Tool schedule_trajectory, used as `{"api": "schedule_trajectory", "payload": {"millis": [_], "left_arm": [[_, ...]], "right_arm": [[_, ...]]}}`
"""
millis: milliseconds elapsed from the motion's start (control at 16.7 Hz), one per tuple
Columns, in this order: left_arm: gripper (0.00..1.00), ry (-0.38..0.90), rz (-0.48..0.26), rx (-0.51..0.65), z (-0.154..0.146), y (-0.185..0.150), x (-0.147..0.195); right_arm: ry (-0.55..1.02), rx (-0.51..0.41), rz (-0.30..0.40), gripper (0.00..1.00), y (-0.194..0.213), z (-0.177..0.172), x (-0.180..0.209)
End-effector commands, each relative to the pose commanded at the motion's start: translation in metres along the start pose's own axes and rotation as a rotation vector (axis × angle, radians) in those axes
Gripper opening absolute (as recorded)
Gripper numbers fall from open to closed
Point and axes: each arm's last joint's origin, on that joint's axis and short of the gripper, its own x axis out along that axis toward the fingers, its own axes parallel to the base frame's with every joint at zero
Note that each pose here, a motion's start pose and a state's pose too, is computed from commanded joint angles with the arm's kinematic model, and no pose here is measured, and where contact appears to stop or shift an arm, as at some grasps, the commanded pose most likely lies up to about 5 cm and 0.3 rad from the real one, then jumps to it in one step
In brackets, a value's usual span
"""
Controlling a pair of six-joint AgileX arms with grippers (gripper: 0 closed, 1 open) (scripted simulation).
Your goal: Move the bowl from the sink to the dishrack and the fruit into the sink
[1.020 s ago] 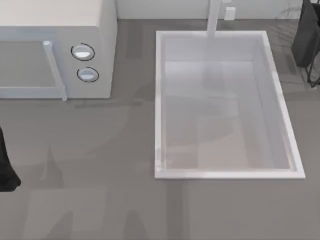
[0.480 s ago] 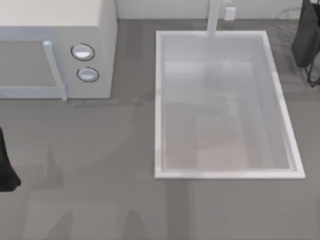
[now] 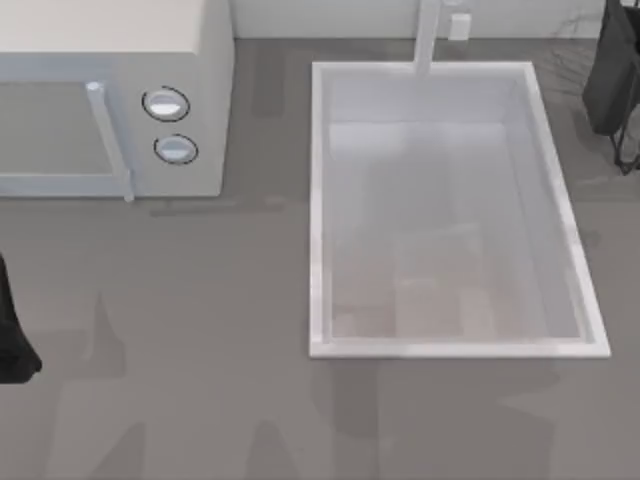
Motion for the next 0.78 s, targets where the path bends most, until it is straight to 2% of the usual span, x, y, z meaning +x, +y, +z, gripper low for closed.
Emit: {"api": "schedule_trajectory", "payload": {"millis": [360, 720, 780], "left_arm": [[1.00, 0.000, 0.000, 0.000, 0.000, 0.000, 0.000], [1.00, 0.000, 0.000, 0.000, 0.000, 0.000, 0.000], [1.00, 0.000, 0.000, 0.000, 0.000, 0.000, 0.000]], "right_arm": [[0.004, 0.003, 0.002, 0.00, 0.013, -0.086, 0.019], [0.013, 0.007, 0.002, 0.00, 0.015, -0.096, 0.019], [0.013, 0.007, 0.002, 0.08, 0.015, -0.096, 0.019]]}}
